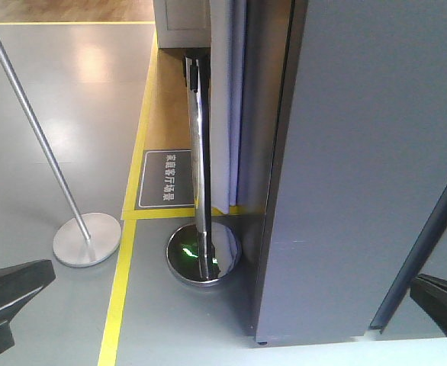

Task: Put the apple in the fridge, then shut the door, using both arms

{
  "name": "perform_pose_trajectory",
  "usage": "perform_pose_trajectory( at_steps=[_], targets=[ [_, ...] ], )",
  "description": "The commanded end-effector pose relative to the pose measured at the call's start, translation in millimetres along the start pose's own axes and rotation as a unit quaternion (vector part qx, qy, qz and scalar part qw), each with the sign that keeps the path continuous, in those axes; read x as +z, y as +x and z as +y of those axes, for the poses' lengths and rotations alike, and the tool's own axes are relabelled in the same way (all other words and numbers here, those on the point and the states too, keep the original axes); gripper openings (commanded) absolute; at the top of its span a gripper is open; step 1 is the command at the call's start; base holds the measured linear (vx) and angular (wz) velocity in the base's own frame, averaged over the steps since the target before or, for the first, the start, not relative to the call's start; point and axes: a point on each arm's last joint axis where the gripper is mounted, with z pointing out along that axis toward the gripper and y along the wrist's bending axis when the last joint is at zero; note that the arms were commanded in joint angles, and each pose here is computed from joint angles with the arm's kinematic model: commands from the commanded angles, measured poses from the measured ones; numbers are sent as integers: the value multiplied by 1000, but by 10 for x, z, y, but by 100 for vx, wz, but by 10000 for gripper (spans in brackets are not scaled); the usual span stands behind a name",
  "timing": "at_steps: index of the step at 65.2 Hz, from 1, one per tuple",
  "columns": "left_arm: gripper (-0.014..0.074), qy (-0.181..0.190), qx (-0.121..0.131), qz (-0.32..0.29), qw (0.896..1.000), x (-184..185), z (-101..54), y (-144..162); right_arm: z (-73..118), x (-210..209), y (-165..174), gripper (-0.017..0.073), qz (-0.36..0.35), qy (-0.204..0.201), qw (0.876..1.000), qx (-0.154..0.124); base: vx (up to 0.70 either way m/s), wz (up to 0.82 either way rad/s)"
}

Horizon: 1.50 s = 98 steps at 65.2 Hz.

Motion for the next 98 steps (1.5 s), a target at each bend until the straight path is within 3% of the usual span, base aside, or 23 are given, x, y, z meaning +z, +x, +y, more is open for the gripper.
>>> perform_pose_trajectory(
  at_steps=[1, 7, 10, 15, 21, 27, 31, 35, 37, 38, 42, 49, 52, 60, 70, 79, 98],
  targets=[
    [-8, 23, -41, -36, 998, -14, -67, -122, -23, -20, -109, -2, -28, 11, 1000, 9, 0, 0],
    [-8, 52, -99, -70, 991, -25, -109, -190, -23, -20, -109, -2, -28, 11, 1000, 9, 0, 0],
    [-8, 66, -140, -97, 983, -36, -121, -245, -23, -20, -109, -2, -28, 11, 1000, 9, 0, 0],
    [-8, 90, -212, -143, 962, -61, -129, -341, -23, -20, -109, -2, -28, 11, 1000, 9, 0, 0],
    [-8, 117, -276, -182, 937, -94, -134, -423, -23, -20, -109, -2, -28, 11, 1000, 9, 0, 0],
    [-8, 135, -314, -205, 917, -119, -136, -474, -23, -20, -109, -2, -28, 11, 1000, 9, 0, 0],
    [-8, 138, -322, -211, 913, -122, -127, -477, -23, -20, -109, -2, -28, 11, 1000, 9, 0, 0],
    [-8, 123, -290, -215, 924, -114, -104, -451, -23, -20, -109, -2, -28, 11, 1000, 9, 0, 0],
    [-8, 105, -245, -219, 939, -105, -83, -426, -23, -20, -109, -2, -28, 11, 1000, 9, 0, 0],
    [-8, 94, -209, -222, 948, -102, -74, -414, -23, -20, -109, -2, -28, 11, 1000, 9, 0, 0],
    [-8, 67, -108, -219, 967, -72, -27, -298, -23, -20, -109, -2, -28, 11, 1000, 9, 0, 0],
    [-8, 21, -4, -239, 971, -53, 99, -114, -23, -20, -109, -2, -28, 11, 1000, 9, 0, 0],
    [-8, -18, 20, -246, 969, -52, 199, -15, -23, -20, -109, -2, -28, 11, 1000, 9, 0, 0],
    [-8, -101, 56, -241, 964, -65, 406, 216, -23, -20, -109, -2, -28, 11, 1000, 9, 0, 0],
    [-8, -141, 103, -198, 965, -63, 519, 462, -23, -20, -109, -2, -28, 11, 1000, 9, 0, 0],
    [-8, -150, 98, -189, 965, -103, 544, 581, -23, -20, -109, -2, -28, 11, 1000, 9, 0, 0],
    [-8, -208, 122, -199, 950, -290, 552, 632, -23, -20, -109, -2, -28, 11, 1000, 9, 0, 0]
  ],
)
